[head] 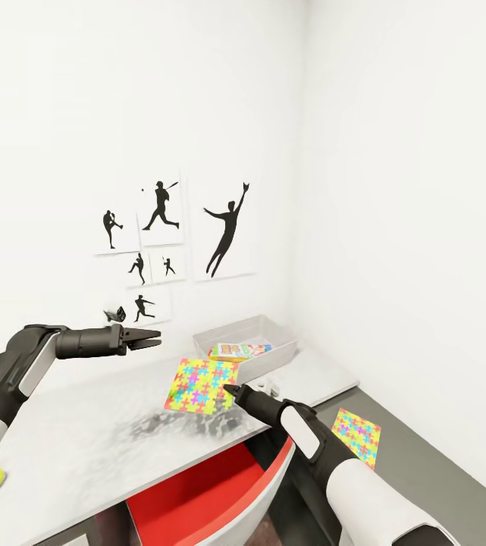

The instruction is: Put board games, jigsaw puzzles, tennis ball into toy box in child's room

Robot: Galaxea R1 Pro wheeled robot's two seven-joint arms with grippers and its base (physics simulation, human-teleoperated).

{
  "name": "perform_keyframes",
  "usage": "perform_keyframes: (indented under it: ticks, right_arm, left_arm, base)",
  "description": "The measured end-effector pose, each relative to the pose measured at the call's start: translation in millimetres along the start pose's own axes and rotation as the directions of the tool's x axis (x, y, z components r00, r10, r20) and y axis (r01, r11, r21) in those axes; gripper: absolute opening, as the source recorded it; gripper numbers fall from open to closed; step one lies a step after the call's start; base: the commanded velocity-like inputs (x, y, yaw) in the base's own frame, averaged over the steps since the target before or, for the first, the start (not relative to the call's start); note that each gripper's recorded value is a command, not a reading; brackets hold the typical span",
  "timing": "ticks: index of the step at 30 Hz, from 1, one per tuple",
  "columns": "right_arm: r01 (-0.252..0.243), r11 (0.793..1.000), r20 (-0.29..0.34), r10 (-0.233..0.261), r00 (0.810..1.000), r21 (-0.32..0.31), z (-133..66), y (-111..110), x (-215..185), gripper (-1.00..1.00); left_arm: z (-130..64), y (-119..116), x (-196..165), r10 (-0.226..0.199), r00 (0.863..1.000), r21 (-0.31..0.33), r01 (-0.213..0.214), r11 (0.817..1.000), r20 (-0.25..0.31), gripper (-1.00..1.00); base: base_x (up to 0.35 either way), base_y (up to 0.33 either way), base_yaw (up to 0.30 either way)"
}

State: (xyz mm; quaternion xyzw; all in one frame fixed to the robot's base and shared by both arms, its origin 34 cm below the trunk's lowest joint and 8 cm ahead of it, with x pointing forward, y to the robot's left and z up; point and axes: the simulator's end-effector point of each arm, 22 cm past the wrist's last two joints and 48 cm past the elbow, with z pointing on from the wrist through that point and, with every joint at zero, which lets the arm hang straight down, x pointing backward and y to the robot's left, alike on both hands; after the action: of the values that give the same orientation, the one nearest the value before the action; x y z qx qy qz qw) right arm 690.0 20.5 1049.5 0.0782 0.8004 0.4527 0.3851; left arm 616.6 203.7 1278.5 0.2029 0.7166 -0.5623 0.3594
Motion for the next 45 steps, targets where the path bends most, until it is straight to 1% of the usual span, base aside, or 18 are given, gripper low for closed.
perform_keyframes:
  ticks: [6,9,10,13,14,17,18,20,23,25,27,30,32,35,45]
  right_arm:
    - [-0.009,1.000,-0.023,0.009,1.000,0.006,-0.3,-0.6,1.8,-1.00]
    - [-0.018,1.000,-0.065,0.019,0.998,0.015,-4.7,-4.2,-2.7,-1.00]
    - [-0.016,1.000,-0.083,0.017,0.996,0.016,-7.7,-3.1,-11.0,-1.00]
    - [0.006,1.000,-0.125,-0.005,0.992,0.007,-11.7,14.6,-39.2,-1.00]
    - [0.014,1.000,-0.131,-0.013,0.991,0.007,-12.5,19.0,-46.2,-1.00]
    - [0.067,0.998,-0.127,-0.065,0.990,0.017,-15.6,48.2,-93.4,-1.00]
    - [0.087,0.996,-0.123,-0.083,0.989,0.027,-17.2,58.3,-109.9,-1.00]
    - [0.121,0.991,-0.135,-0.112,0.985,0.059,-21.8,73.7,-133.5,-1.00]
    - [0.159,0.981,-0.154,-0.141,0.978,0.112,-30.1,87.8,-159.8,-1.00]
    - [0.161,0.974,-0.155,-0.137,0.978,0.157,-35.5,84.4,-173.7,-1.00]
    - [0.143,0.969,-0.156,-0.112,0.981,0.201,-40.4,76.5,-185.0,-1.00]
    - [0.116,0.966,-0.155,-0.081,0.985,0.233,-45.3,64.1,-190.7,-1.00]
    - [0.104,0.965,-0.148,-0.070,0.987,0.239,-46.9,60.4,-193.8,-1.00]
    - [0.098,0.965,-0.136,-0.066,0.988,0.243,-47.9,58.4,-197.7,-1.00]
    - [0.096,0.965,-0.128,-0.066,0.990,0.245,-48.4,57.4,-200.0,-1.00]
  left_arm:
    - [0.0,-0.1,-0.2,0.000,1.000,0.000,0.000,1.000,0.000,1.00]
    - [0.0,-0.3,-0.3,0.000,1.000,0.001,0.000,1.000,0.001,1.00]
    - [-0.1,-0.4,-0.5,0.000,1.000,0.001,0.000,1.000,0.001,1.00]
    - [-1.6,0.1,-0.7,0.000,1.000,0.000,0.000,1.000,0.003,1.00]
    - [-2.2,-0.3,-1.1,0.000,1.000,0.000,0.000,1.000,0.003,1.00]
    - [-5.0,0.3,-3.0,0.001,1.000,-0.003,-0.001,1.000,0.011,1.00]
    - [-5.2,0.3,-3.4,0.001,1.000,-0.003,-0.001,1.000,0.013,1.00]
    - [-5.0,-0.1,-3.9,0.001,1.000,-0.002,-0.001,1.000,0.014,1.00]
    - [-4.9,-0.2,-3.9,0.001,1.000,-0.001,-0.001,1.000,0.015,1.00]
    - [-5.5,-0.1,-4.3,0.001,1.000,-0.002,-0.001,1.000,0.016,1.00]
    - [-6.4,0.1,-4.6,0.001,1.000,-0.003,-0.001,1.000,0.017,1.00]
    - [-7.6,-0.1,-5.0,0.001,1.000,-0.003,-0.001,1.000,0.018,1.00]
    - [-8.1,0.2,-5.0,0.000,1.000,-0.004,0.000,1.000,0.019,1.00]
    - [-8.7,-0.1,-5.4,-0.001,1.000,-0.003,0.001,1.000,0.020,1.00]
    - [-9.4,0.9,-4.9,-0.006,1.000,-0.003,0.007,1.000,0.020,1.00]
  base:
    - [0.000,0.000,0.000]
    - [0.000,0.000,0.000]
    - [0.000,0.000,0.000]
    - [0.000,0.000,0.000]
    - [0.000,0.000,0.000]
    - [0.000,0.000,0.000]
    - [0.000,0.000,0.000]
    - [0.000,0.000,0.000]
    - [0.000,0.000,0.000]
    - [0.000,0.000,0.000]
    - [0.019,0.000,0.000]
    - [0.102,-0.035,0.000]
    - [0.158,-0.097,0.000]
    - [0.088,-0.060,0.000]
    - [0.080,-0.008,0.000]
